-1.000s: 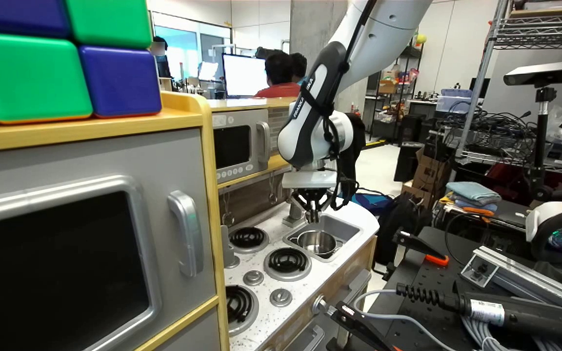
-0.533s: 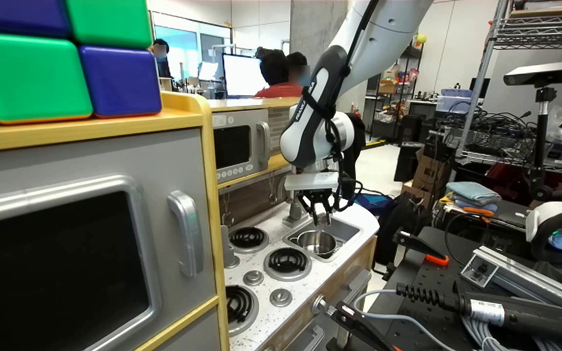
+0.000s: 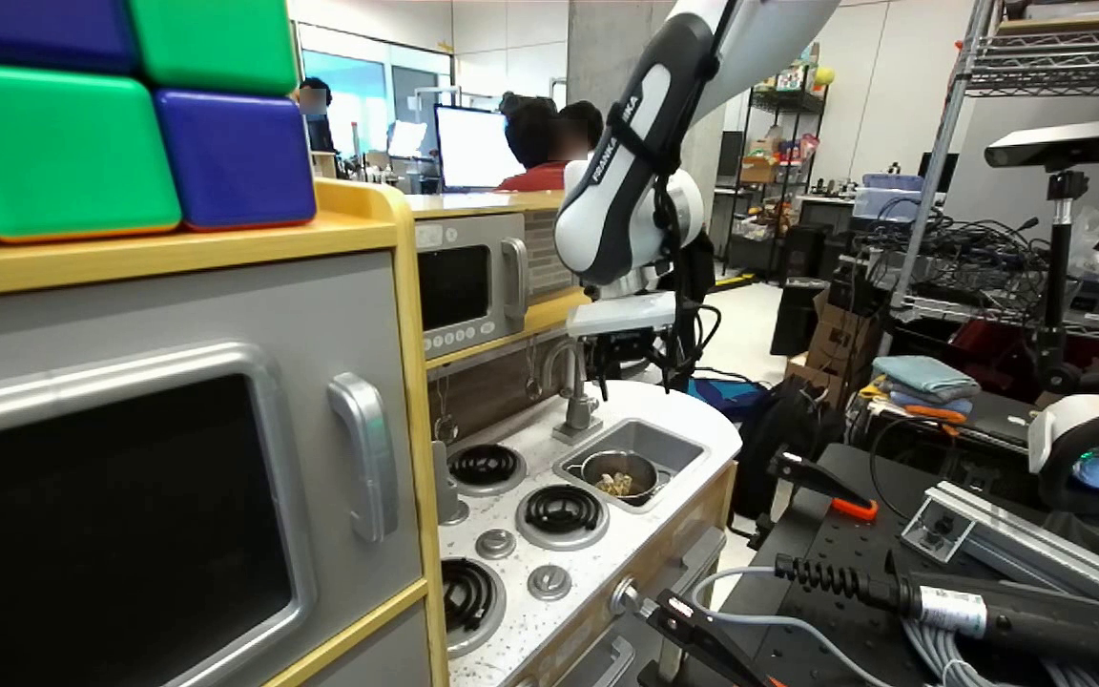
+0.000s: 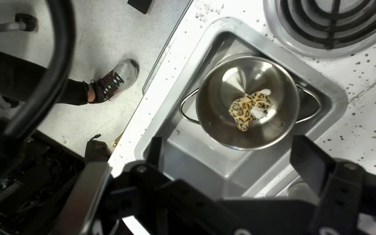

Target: Put the frog toy in the pot in the sink

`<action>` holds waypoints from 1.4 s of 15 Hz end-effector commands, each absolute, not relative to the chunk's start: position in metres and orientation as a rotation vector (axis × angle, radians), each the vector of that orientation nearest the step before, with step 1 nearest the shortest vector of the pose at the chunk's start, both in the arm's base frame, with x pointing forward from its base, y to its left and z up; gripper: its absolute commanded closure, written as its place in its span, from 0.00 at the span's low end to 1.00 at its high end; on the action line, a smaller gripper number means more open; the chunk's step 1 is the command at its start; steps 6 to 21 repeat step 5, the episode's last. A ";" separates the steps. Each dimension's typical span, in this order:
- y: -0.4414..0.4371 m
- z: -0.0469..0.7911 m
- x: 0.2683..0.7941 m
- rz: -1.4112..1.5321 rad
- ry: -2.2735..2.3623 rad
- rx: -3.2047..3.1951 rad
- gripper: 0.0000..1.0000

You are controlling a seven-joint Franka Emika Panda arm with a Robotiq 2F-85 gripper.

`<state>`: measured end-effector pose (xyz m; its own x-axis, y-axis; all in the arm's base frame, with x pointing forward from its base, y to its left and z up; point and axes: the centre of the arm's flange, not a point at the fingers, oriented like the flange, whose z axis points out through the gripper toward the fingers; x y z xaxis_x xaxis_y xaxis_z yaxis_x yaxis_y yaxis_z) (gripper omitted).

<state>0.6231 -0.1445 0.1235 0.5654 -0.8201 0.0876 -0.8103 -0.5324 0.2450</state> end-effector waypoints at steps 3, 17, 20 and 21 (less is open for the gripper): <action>-0.139 0.159 0.615 -0.118 -1.308 2.608 0.00; -0.137 0.180 0.611 -0.155 -1.302 2.636 0.00; -0.137 0.180 0.611 -0.155 -1.302 2.636 0.00; -0.137 0.180 0.611 -0.155 -1.302 2.636 0.00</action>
